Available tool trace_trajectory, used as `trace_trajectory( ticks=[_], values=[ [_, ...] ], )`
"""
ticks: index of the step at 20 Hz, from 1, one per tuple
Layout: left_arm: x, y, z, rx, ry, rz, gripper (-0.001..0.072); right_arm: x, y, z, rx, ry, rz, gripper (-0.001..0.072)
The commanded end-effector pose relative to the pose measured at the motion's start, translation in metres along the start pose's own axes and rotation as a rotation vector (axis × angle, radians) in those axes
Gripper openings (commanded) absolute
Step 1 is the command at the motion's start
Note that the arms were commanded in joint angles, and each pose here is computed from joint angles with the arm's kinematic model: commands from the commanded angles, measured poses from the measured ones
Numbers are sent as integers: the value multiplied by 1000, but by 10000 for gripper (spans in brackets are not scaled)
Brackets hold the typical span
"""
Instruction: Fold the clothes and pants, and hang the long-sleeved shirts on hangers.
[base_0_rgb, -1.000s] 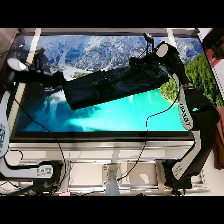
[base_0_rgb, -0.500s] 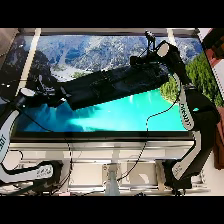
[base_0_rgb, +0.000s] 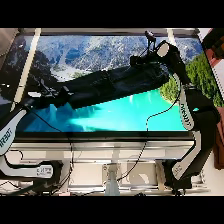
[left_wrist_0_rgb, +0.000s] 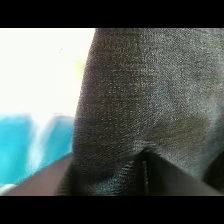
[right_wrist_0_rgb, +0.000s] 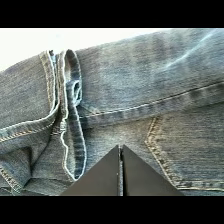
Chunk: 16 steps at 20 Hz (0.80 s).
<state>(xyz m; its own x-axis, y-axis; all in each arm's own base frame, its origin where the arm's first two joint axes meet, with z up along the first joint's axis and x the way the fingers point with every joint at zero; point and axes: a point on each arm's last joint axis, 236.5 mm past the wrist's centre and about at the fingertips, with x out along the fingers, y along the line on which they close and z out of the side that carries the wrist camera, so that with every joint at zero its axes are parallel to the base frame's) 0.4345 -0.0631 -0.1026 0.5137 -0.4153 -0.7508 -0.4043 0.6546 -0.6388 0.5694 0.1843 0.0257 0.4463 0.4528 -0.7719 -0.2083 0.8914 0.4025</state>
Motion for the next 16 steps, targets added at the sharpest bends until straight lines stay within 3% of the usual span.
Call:
trace_trajectory(
  ticks=[1,2,8,12,16],
  values=[
    [10,-7,-5,17,-13,4,67,-1,0,0,-10,1,1,45],
    [9,-10,-4,40,-12,-2,29,-1,0,0,-13,2,1,45],
    [-52,-58,17,305,11,-63,26,-2,-3,-7,-20,33,-8,45],
    [-149,-56,35,480,75,122,25,-6,0,-12,-49,54,-2,45],
    [-251,-81,74,657,-85,285,25,-18,26,-8,-57,38,50,46]
  ],
)
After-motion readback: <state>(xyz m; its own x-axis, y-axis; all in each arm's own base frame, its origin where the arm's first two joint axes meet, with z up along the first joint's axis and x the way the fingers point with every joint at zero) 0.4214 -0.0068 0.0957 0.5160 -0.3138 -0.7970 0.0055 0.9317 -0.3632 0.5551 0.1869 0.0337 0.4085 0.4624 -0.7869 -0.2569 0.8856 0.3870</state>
